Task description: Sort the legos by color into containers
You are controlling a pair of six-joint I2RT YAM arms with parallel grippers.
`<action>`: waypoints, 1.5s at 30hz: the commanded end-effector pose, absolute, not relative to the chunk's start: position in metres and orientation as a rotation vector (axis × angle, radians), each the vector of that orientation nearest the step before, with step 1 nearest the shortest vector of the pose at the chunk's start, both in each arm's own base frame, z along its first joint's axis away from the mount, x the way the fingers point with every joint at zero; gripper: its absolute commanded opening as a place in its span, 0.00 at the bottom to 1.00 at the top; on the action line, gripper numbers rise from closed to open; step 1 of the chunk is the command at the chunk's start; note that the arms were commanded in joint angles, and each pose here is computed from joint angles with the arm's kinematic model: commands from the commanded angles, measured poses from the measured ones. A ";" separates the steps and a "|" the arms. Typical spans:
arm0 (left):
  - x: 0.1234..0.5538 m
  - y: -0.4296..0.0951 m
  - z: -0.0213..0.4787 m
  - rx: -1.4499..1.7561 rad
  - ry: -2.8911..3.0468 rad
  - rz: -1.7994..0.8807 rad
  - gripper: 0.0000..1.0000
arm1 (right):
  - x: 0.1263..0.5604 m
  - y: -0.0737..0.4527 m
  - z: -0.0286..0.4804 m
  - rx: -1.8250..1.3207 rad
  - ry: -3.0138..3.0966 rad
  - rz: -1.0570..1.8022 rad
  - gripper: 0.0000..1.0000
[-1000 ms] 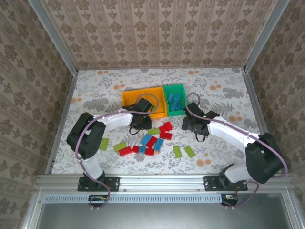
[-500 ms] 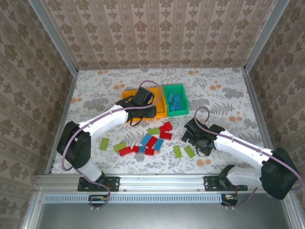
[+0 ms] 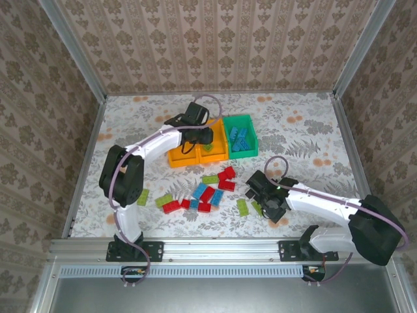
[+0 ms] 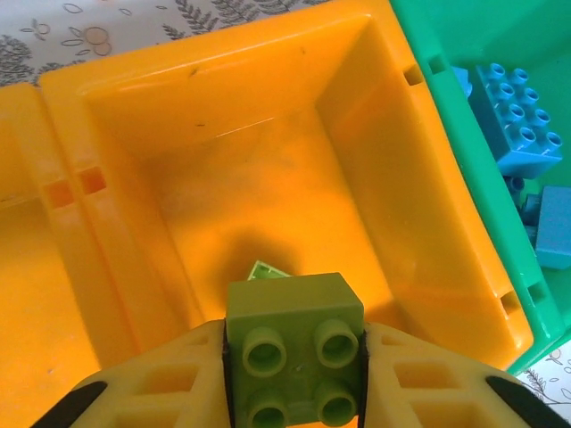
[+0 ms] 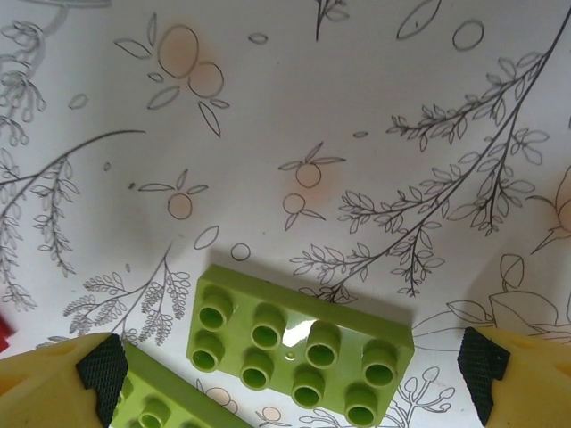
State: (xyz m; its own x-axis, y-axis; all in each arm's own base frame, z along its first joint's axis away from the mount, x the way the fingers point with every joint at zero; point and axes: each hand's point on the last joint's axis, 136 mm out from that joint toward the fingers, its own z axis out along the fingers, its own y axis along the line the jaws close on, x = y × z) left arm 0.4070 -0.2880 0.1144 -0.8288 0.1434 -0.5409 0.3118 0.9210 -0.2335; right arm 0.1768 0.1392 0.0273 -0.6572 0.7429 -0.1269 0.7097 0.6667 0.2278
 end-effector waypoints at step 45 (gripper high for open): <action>0.355 -0.237 0.136 0.367 2.458 -0.325 0.77 | 0.221 0.179 0.031 1.109 2.760 0.243 0.60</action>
State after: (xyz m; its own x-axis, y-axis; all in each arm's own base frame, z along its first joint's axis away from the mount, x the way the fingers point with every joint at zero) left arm 0.3544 -0.2482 0.1281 -0.7836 0.1755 -0.5959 0.3394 0.9244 -0.1740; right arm 0.1820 0.1467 0.0145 -0.6765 0.7328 -0.0737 0.7315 0.6802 0.0485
